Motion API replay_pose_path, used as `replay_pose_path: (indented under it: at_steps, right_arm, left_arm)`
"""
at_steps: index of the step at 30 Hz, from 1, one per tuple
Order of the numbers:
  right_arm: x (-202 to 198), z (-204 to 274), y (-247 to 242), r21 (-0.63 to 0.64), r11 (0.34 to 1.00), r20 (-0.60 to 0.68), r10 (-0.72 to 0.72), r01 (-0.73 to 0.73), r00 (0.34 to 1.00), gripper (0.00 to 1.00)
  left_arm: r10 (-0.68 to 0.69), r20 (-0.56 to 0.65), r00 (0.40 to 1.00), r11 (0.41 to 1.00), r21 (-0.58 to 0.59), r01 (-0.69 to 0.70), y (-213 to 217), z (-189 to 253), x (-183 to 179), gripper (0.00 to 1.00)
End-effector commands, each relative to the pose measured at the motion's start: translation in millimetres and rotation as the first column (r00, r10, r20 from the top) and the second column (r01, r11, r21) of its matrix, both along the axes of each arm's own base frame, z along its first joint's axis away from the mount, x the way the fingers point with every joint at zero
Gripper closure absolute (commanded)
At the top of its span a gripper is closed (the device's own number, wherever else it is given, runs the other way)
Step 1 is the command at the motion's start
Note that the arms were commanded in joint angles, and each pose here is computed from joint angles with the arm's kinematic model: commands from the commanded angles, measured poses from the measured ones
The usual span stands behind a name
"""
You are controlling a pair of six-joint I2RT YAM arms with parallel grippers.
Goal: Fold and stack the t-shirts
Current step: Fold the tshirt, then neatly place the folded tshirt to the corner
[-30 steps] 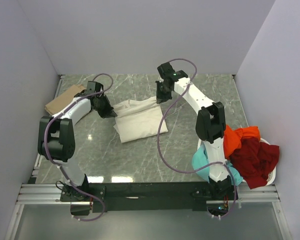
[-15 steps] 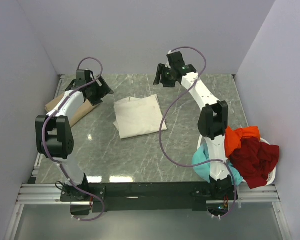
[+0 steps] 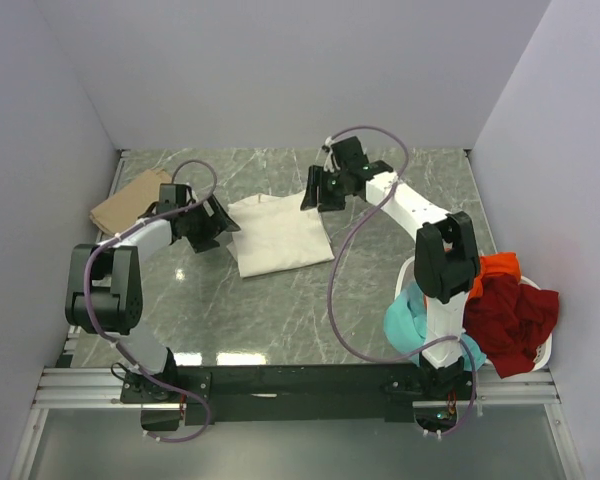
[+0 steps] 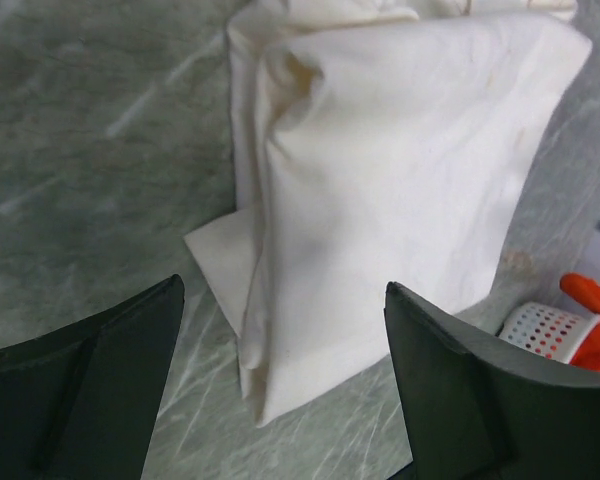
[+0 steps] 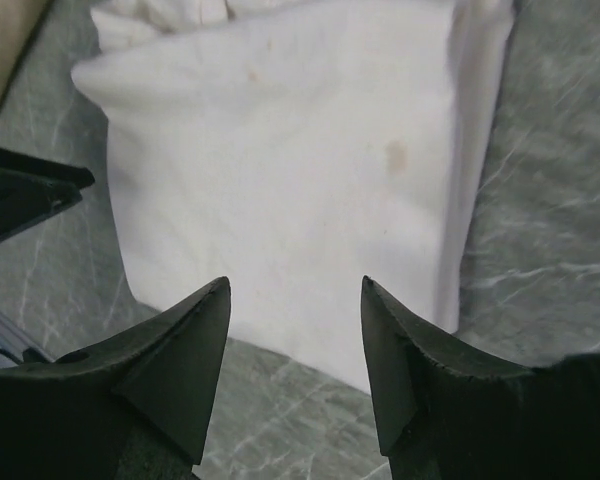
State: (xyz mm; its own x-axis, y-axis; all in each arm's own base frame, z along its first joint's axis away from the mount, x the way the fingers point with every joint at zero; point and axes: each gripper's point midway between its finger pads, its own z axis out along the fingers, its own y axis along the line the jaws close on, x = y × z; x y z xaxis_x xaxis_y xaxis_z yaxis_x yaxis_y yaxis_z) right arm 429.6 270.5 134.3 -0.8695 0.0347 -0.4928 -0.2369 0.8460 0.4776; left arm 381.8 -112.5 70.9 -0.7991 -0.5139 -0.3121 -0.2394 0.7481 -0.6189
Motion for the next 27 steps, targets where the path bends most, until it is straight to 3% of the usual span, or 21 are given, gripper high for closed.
replay_pose_path:
  at_steps: [1,13,27]
  right_arm:
    - [-15.6,7.2,20.0,0.064,0.996,0.025,0.062,-0.063,0.998,0.39]
    - [-39.6,-45.9,30.9,0.034,0.994,-0.094,0.103,-0.100,0.990,0.40]
    - [-49.9,-82.1,23.5,-0.018,0.996,-0.166,0.086,-0.090,0.982,0.41]
  left_arm:
    - [-0.077,0.147,0.986,0.993,-0.076,0.089,-20.4,30.4,7.1,0.14]
    - [-0.078,0.050,0.996,0.990,-0.112,0.084,-34.4,-9.7,-9.2,0.14]
    - [-0.022,-0.017,1.000,0.999,-0.045,0.021,-32.5,-39.5,-10.4,0.13]
